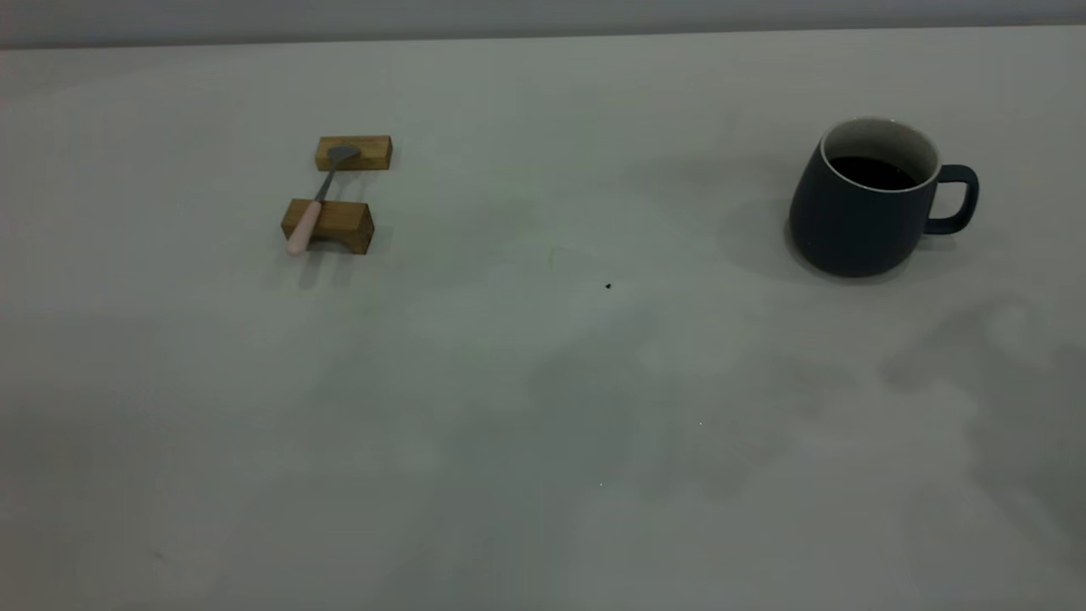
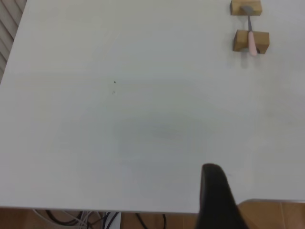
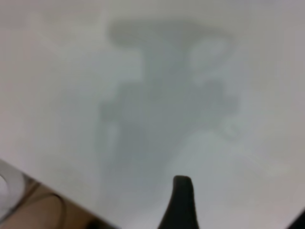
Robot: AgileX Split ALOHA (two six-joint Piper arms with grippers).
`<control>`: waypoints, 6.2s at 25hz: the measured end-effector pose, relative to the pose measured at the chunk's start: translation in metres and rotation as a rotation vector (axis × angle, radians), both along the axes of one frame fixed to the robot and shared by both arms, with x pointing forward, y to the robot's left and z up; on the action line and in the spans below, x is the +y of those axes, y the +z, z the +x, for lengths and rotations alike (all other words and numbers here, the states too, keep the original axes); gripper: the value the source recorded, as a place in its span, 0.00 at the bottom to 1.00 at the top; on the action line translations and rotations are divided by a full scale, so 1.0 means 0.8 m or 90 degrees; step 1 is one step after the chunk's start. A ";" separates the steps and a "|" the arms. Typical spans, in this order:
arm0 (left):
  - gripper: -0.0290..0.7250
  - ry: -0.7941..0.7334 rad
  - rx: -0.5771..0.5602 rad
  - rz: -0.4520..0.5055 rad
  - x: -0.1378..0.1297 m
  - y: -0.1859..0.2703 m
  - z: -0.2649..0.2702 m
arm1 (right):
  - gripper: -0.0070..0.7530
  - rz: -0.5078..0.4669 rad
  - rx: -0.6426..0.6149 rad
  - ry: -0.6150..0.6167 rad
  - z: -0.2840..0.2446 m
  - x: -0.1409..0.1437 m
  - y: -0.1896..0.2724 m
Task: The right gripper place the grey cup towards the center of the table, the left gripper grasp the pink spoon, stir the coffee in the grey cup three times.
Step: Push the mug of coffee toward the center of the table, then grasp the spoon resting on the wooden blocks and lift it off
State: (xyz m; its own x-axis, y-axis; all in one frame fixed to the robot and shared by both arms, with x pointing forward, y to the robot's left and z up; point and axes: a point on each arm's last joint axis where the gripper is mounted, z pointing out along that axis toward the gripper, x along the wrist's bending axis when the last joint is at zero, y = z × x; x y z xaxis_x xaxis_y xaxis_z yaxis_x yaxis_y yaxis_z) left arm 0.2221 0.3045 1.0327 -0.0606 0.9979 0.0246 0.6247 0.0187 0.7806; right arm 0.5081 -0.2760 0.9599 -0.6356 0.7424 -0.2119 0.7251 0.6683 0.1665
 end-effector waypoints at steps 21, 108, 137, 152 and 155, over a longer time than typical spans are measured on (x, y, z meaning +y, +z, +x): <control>0.72 0.000 0.000 0.000 0.000 0.000 0.000 | 0.96 -0.111 0.056 0.286 0.164 0.037 -0.139; 0.72 0.000 0.000 0.000 0.000 0.000 0.000 | 0.96 0.201 0.027 -0.052 0.039 0.082 0.175; 0.72 0.000 0.000 0.000 0.000 0.000 0.000 | 0.86 0.293 -0.360 -0.265 -0.326 -0.017 0.110; 0.72 0.000 0.000 0.000 0.000 0.000 0.000 | 0.81 0.309 -0.424 -0.290 -0.340 -0.020 0.098; 0.72 0.000 0.000 0.000 0.000 0.000 0.000 | 0.76 0.309 -0.425 -0.290 -0.340 -0.020 0.098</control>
State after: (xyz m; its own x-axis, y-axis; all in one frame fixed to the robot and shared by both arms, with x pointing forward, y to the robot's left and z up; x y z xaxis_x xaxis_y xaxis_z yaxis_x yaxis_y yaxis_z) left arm 0.2221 0.3046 1.0327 -0.0611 0.9978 0.0253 0.6248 0.0184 0.7806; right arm 0.2361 -0.2918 1.0385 -0.1215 0.9922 -0.0296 0.5537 0.0925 0.8276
